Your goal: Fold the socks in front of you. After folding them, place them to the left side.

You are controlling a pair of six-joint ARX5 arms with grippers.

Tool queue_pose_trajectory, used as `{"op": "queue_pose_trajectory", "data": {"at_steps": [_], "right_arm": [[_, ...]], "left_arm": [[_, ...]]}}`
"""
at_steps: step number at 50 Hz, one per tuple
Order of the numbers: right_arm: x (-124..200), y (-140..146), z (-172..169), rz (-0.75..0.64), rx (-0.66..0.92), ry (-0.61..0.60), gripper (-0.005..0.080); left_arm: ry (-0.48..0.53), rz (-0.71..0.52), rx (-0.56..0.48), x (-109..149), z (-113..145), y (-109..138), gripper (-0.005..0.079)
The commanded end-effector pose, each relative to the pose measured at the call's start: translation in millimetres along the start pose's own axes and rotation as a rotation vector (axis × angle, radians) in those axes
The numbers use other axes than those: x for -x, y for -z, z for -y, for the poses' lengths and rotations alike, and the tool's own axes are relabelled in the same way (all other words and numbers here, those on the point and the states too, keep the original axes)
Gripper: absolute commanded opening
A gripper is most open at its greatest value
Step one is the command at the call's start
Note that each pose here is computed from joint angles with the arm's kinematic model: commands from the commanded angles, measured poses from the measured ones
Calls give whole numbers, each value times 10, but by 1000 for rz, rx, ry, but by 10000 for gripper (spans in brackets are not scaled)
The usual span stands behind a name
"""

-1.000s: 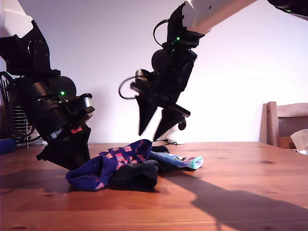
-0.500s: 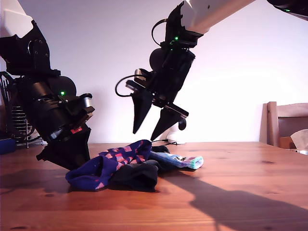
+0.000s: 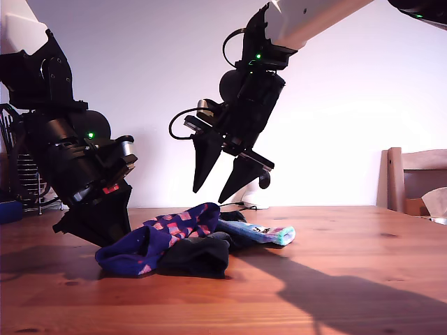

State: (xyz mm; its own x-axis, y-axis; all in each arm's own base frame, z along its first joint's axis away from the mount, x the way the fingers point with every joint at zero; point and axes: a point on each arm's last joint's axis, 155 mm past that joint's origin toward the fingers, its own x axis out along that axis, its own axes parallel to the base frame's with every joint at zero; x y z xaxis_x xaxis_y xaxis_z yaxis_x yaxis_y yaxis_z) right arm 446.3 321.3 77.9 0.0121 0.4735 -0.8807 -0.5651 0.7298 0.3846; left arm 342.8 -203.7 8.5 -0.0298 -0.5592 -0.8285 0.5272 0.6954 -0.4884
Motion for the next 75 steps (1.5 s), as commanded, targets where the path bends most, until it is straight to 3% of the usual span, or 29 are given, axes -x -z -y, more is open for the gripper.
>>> {"op": "queue_pose_trajectory", "data": {"at_steps": [1,31,37,49,75], "right_arm": [[-236,114,71,-53,-17,-10,444],[-462,270,126,-115,-38,-29,432],[-468,263,79,-112,-38,-56,347],[-506,249,-53,-109,-7,-82,-14],[-353,197,-317,-85,8,-165,-13]], "left_arm": [[9,-72,41,-184,-52,236,-21],[9,-72,41,-184,-52,234,-21],[9,-70,40,-184,-55,229,-21],[8,-66,38,-185,-58,220,-21],[-2,-28,5,-3,32,88,-21]]}}
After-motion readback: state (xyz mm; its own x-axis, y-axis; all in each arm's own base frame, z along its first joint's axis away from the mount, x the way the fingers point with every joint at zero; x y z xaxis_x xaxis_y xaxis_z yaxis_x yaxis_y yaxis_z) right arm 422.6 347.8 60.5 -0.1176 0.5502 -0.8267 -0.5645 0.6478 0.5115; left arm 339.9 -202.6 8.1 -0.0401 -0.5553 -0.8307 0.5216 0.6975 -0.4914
